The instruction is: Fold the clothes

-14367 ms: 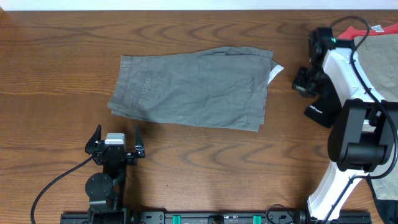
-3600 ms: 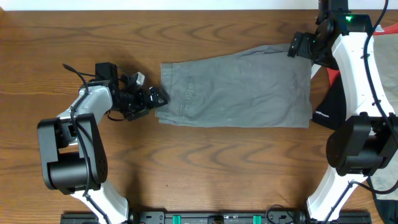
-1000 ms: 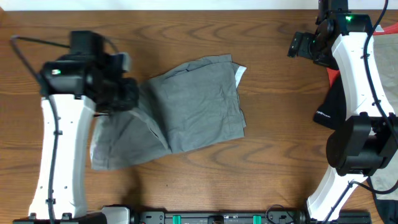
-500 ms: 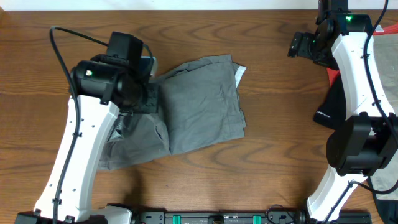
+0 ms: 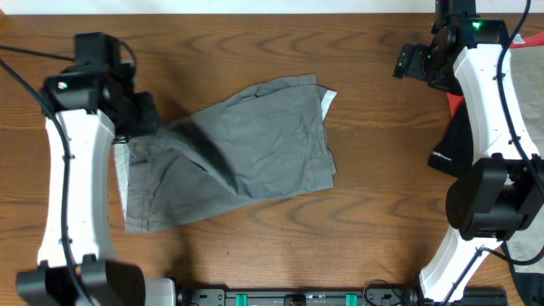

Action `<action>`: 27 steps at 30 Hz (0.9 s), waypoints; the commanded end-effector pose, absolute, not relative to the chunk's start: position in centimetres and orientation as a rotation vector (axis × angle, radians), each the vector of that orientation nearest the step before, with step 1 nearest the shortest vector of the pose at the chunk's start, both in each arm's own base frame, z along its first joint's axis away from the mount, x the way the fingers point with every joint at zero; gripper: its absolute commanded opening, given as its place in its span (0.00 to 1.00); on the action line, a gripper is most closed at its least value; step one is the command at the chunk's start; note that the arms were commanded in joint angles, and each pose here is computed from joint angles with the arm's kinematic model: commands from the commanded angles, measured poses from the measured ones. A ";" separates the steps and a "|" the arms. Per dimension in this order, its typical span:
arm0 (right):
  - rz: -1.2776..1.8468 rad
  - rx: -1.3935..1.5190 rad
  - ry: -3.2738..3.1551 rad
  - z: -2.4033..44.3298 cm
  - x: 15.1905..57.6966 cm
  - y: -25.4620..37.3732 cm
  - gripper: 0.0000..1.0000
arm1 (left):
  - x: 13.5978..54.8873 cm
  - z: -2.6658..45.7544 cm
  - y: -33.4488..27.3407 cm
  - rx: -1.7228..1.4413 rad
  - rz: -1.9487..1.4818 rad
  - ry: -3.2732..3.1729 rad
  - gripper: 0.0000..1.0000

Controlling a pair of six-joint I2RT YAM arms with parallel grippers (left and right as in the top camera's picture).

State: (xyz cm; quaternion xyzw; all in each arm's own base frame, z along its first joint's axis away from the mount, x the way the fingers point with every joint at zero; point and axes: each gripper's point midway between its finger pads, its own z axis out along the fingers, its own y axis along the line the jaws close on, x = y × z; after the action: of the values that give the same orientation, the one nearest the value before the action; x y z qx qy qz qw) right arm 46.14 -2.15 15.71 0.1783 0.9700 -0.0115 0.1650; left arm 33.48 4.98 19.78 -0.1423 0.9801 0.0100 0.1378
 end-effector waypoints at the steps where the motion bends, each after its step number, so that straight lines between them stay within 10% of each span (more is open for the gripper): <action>1: -0.031 0.537 2.761 15.7 46.0 -2.4 0.99 | 33.0 17.4 6.4 -0.484 0.062 2.918 0.51; 16: -0.031 0.537 2.761 15.7 46.0 -2.4 0.99 | 32.0 14.5 9.1 -0.702 0.067 2.993 0.53; 21: -0.031 0.537 2.761 15.7 46.0 -2.4 0.99 | 31.1 13.1 12.4 -0.822 0.151 2.978 0.74; 27: -0.031 0.537 2.761 15.7 46.0 -2.4 0.99 | 30.6 10.5 14.7 -1.131 -0.174 2.919 0.78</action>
State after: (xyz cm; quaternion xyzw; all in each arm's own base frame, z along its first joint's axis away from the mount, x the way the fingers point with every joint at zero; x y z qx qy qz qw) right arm 46.14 -2.14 15.71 0.1783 0.9700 -0.0113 0.1650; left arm 30.95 14.61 12.13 -0.3241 0.9458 0.0040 0.0215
